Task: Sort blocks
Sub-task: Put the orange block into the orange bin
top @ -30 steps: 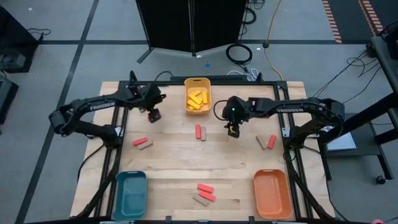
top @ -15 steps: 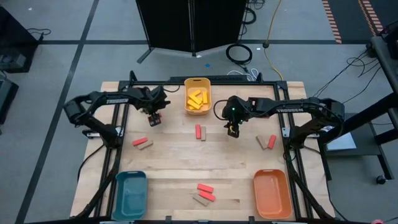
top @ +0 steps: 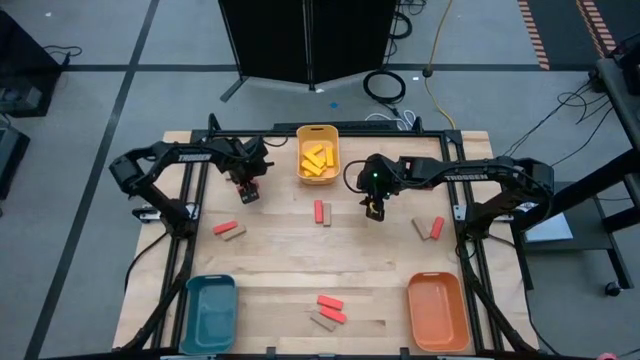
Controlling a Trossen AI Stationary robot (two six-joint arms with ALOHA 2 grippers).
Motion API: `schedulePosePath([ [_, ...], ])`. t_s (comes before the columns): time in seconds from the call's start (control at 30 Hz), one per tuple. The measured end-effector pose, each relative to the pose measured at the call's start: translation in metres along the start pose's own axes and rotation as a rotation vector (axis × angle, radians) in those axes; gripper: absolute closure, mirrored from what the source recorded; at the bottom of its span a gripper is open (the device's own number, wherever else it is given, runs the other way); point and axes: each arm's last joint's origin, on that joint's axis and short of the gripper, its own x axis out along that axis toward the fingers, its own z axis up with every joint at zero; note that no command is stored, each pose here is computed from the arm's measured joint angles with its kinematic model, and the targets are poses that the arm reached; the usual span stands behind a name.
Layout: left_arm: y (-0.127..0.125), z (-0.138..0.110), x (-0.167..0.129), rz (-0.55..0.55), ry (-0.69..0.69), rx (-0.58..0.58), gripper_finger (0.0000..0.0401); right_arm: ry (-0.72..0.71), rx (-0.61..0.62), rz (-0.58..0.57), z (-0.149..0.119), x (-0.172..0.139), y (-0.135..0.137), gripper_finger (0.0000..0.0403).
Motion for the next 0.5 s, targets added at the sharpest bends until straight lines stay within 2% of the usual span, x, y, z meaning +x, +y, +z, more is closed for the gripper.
schedulePosePath([
  [0.2, -0.0008, -0.0004, -0.0002, -0.006, -0.001, 0.001, 0.0278, 0.0, 0.0, 0.0, 0.0, 0.0, 0.0, 0.0229],
  [0.3, -0.0009, -0.0006, -0.0008, -0.01, -0.004, 0.0, 0.0314, -0.005, 0.0, 0.0, 0.0004, 0.0, 0.0, 0.0229],
  [0.5, -0.0015, -0.0024, -0.0063, -0.003, -0.025, -0.001, 0.0318, -0.008, -0.001, 0.0, 0.0008, -0.0001, 0.0, 0.0229],
])
